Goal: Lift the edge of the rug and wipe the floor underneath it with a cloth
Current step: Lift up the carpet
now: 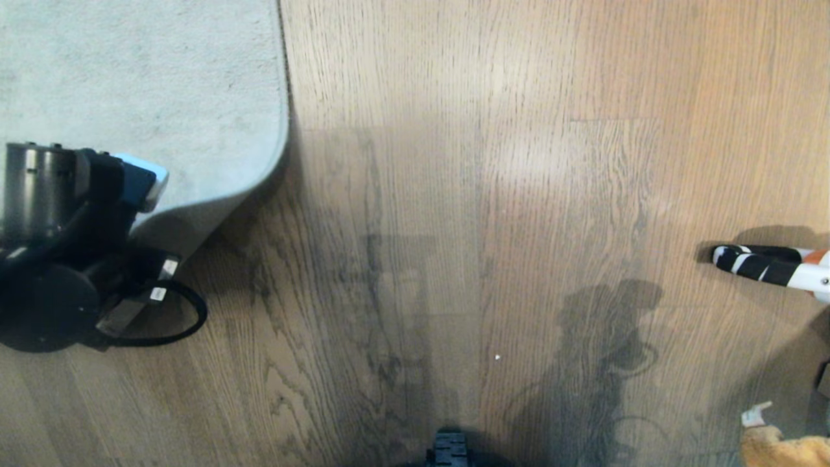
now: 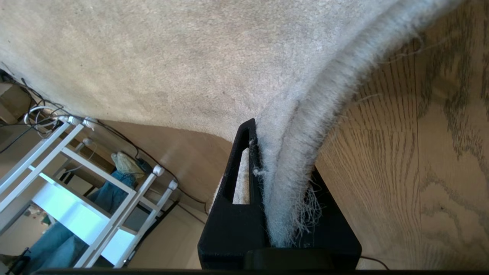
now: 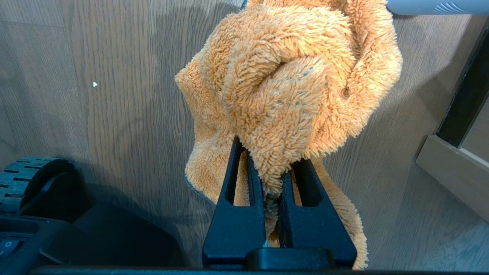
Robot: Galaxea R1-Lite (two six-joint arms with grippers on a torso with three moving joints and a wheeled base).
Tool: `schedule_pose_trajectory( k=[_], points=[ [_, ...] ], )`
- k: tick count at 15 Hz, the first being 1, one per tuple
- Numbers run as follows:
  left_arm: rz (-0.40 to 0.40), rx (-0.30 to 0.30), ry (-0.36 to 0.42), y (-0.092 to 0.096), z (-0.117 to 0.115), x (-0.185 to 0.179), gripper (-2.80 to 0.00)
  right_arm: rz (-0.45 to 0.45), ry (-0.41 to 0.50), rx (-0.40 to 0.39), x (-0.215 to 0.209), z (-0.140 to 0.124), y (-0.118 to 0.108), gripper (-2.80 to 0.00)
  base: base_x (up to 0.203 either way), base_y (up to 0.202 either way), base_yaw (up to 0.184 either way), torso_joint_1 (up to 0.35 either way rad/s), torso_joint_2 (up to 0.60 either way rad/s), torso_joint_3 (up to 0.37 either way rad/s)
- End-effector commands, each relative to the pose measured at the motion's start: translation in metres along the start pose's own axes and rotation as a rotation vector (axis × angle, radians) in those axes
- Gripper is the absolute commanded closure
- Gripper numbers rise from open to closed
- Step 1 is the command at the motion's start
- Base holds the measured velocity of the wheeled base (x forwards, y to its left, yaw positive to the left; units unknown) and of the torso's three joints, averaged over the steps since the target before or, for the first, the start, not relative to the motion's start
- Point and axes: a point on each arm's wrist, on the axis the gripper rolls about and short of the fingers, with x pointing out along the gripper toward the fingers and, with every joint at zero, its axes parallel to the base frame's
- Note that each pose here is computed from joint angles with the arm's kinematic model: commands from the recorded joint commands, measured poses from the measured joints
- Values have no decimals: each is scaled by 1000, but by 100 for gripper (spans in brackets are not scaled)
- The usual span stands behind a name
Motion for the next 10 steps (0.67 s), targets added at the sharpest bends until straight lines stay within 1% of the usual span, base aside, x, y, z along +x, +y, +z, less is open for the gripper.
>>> schedule_pose_trajectory(
  k=[1, 4, 10],
  points=[
    [10, -22, -20, 9, -2, -9, 0, 0, 1, -1, 0, 0, 0, 0, 0, 0, 0, 0, 0, 0],
    [15, -38, -34, 15, -3, -14, 0, 1, 1, -1, 0, 0, 0, 0, 0, 0, 0, 0, 0, 0],
    [47, -55, -23, 24, -5, -12, 0, 2, 1, -2, 0, 0, 0, 0, 0, 0, 0, 0, 0, 0]
  ],
)
